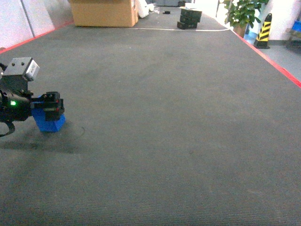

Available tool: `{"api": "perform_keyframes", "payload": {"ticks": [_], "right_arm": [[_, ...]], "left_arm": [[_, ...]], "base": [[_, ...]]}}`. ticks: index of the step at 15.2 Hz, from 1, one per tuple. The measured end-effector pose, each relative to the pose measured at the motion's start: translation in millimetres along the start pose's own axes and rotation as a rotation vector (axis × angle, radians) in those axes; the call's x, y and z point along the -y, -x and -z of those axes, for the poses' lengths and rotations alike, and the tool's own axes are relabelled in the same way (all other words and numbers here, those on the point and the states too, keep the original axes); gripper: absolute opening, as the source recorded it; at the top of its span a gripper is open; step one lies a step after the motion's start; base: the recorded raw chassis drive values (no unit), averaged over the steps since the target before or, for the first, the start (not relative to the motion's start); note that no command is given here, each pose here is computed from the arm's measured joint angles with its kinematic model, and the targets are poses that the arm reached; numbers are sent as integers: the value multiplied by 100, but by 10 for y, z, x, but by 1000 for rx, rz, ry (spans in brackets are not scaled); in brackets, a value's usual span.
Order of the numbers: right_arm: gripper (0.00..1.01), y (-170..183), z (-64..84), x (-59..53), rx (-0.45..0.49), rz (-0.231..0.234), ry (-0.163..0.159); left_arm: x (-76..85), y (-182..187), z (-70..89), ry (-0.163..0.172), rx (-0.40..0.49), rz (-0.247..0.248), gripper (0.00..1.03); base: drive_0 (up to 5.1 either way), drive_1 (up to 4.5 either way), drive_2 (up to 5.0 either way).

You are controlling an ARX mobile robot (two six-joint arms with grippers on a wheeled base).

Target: Sort blue parts and orange caps into right shelf containers

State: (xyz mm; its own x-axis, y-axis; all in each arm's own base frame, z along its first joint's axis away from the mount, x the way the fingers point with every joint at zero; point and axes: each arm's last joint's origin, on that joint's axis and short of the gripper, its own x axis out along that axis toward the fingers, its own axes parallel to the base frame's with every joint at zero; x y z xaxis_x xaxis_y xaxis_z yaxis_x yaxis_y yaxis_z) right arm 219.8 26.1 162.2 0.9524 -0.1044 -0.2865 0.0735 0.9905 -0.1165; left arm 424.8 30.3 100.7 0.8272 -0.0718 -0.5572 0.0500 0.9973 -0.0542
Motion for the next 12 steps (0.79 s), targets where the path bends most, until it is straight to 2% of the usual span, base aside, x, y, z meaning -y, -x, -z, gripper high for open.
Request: {"api": "perform_keyframes", "payload": {"ticks": [3,5,7,8,9,10,11,12], "right_arm": [[42,0,0,0,0,0,0],[42,0,0,0,0,0,0],[42,0,0,0,0,0,0],[42,0,0,0,0,0,0],[42,0,0,0,0,0,0],[42,0,0,0,0,0,0],[42,0,0,-1,0,-2,0],[42,0,-1,0,1,0,0]], "left_arm": [[33,145,23,-5,19,16,47],[50,442,-83,-16,115,-5,45],[63,1076,-219,-36,288,-81,45],[33,1453,-149,-51,357,-149,45],[32,1838,69,-73,375,-220,45],[52,2036,242,-87,384,-278,45],[84,2140,314,-106,398,-284,45],[84,2140,281,-120,409,-287,45]], "base": [[0,0,0],[0,0,0],[0,0,0],[0,0,0],[0,0,0],[0,0,0],[0,0,0],[0,0,0]]}}
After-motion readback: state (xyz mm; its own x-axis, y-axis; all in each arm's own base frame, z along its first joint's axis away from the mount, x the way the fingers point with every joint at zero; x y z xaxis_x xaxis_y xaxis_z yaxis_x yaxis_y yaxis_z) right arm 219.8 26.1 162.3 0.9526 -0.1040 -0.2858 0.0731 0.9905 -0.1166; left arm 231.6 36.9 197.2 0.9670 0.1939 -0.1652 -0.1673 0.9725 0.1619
